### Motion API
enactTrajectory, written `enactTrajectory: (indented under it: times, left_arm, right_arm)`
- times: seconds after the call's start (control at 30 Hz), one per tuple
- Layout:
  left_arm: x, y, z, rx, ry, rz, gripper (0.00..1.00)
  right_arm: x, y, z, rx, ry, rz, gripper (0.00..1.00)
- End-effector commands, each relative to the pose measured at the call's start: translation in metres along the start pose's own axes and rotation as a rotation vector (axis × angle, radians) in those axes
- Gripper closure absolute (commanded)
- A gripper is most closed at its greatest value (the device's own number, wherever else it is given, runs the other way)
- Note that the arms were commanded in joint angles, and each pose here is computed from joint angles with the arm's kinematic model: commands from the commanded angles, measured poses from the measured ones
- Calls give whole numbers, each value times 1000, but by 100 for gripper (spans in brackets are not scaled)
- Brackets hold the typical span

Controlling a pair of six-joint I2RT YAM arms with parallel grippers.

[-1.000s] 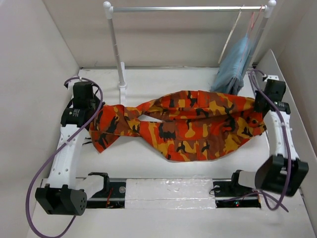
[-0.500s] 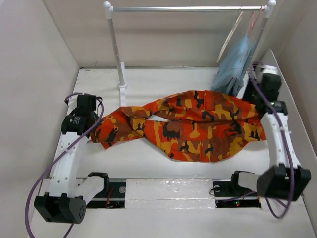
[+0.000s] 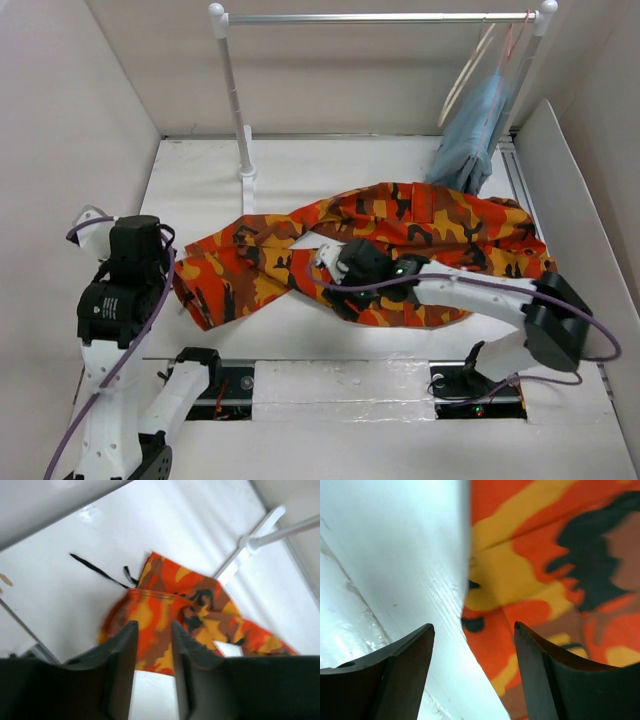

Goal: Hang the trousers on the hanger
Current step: Flatten out the trousers at the center of the board.

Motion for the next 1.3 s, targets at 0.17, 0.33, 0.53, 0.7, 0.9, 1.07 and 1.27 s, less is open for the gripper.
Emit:
enactTrajectory:
  times: [0.17, 0.33, 0.53, 0.7, 0.9, 1.07, 1.27]
  left_arm:
    - [-8, 14, 8, 4, -92, -45, 27]
    - [52, -18, -41, 38, 96, -58, 27]
    - [136, -40, -65, 38, 144, 18, 26]
    - [184, -40, -68, 64, 200, 82, 26]
    - [239, -19, -86, 115, 309, 205, 30]
    - [265, -6, -116, 131, 411, 240, 35]
    - [283, -1, -133, 141, 465, 238, 100]
  right_arm:
    - [43, 10, 8, -110, 39, -11, 26]
    - [65, 5, -12, -100, 107, -83, 73]
    - [42, 35, -42, -122, 195, -26, 100]
    - [-2, 67, -79, -63, 264, 73, 100]
    - [-40, 66, -82, -27, 223, 44, 74]
    - [-49, 59, -60, -45, 186, -8, 33]
    - [-64, 51, -36, -17, 83, -94, 35]
Point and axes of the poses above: each gripper's point midway between its finger pads, its own x axis out along the fingers, its own y axis along the line the jaws close on, z = x × y, the point moved 8 cm from there along -x, back along the fingers, and after that the axes turned 12 degrees about -x, right-handed, at the moved point
